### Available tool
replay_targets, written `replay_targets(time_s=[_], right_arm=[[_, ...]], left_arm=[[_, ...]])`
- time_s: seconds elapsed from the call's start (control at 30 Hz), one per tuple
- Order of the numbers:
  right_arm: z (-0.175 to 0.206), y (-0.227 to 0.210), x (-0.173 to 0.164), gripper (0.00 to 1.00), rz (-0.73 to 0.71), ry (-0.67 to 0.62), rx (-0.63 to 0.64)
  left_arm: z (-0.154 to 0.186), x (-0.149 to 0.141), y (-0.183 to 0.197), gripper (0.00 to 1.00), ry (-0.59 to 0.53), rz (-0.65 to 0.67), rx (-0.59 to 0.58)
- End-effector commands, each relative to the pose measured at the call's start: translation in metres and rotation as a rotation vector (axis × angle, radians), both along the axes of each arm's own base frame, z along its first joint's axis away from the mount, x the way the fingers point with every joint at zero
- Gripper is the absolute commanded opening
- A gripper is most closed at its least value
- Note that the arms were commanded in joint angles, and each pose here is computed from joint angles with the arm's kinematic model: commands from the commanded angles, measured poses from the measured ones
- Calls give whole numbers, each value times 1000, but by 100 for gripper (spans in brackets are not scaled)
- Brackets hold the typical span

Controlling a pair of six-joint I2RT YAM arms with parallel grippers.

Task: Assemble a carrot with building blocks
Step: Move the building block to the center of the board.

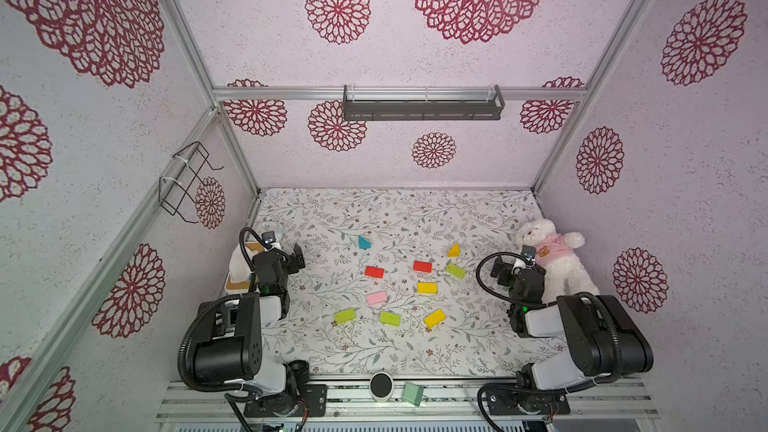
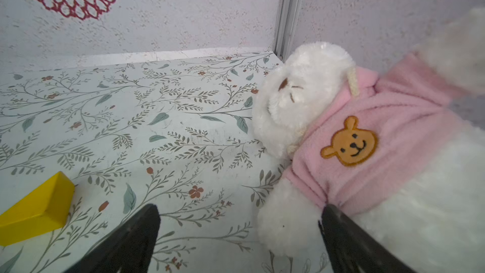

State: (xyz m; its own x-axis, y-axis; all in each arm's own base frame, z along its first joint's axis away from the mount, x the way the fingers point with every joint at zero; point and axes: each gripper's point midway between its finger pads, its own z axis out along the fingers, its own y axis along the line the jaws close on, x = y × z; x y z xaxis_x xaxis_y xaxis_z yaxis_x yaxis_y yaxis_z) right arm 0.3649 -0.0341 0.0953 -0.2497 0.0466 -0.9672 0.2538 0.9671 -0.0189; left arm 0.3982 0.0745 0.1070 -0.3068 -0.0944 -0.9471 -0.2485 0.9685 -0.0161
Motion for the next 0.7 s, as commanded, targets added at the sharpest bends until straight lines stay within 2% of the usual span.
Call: replay_targets(time_s=[0.0,0.67], right_arm=[[19,-5,7,99,-25,-65,-15],[19,-5,7,99,-24,-66,-14]], left_arm=[[9,6,1,97,-38,9,-4],[9,6,2,97,-38,9,-6]])
